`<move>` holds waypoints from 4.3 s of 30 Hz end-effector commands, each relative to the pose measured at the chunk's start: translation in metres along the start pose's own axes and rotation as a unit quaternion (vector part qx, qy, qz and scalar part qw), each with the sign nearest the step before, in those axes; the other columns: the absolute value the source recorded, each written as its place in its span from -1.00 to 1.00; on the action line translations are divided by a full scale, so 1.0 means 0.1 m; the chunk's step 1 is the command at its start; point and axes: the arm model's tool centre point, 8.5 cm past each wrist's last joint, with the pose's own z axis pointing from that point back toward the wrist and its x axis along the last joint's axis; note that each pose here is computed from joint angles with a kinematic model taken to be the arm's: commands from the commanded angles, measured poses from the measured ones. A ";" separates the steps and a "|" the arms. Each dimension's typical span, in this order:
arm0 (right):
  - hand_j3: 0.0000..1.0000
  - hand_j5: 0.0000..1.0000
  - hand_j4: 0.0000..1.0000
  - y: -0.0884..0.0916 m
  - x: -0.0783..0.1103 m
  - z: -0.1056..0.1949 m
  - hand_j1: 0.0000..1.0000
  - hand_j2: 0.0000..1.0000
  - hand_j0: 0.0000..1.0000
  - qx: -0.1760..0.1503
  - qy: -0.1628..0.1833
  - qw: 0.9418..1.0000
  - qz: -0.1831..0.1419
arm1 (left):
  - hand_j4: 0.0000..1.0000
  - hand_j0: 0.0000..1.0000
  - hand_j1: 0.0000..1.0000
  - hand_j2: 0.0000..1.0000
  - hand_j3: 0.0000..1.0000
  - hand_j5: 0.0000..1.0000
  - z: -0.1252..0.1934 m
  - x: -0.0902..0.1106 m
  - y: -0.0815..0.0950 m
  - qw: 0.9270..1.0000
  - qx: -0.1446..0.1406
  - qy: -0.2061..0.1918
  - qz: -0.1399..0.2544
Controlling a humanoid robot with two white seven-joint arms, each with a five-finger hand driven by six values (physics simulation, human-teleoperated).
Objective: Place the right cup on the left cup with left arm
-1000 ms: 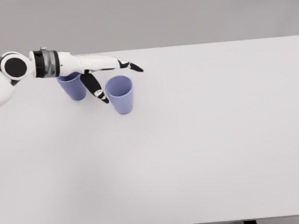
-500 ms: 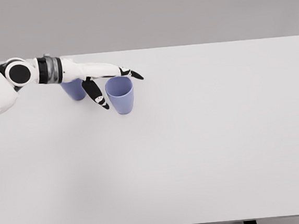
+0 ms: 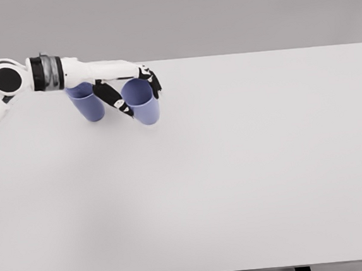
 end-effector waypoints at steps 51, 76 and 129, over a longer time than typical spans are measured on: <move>1.00 1.00 1.00 0.00 0.00 0.00 1.00 1.00 1.00 0.000 0.000 1.000 0.000 | 0.00 0.00 0.00 0.00 0.00 0.00 1.37 -0.23 0.64 0.990 0.087 0.109 -0.006; 1.00 1.00 1.00 0.00 0.00 0.00 1.00 1.00 1.00 0.000 0.000 1.000 0.000 | 0.02 0.02 0.02 0.02 0.02 0.02 1.47 -0.32 0.50 0.989 0.088 0.119 0.009; 1.00 1.00 1.00 0.00 0.00 0.00 1.00 1.00 1.00 0.000 0.000 1.000 0.000 | 1.00 1.00 1.00 1.00 1.00 1.00 1.36 -0.51 0.37 0.986 0.103 0.129 0.032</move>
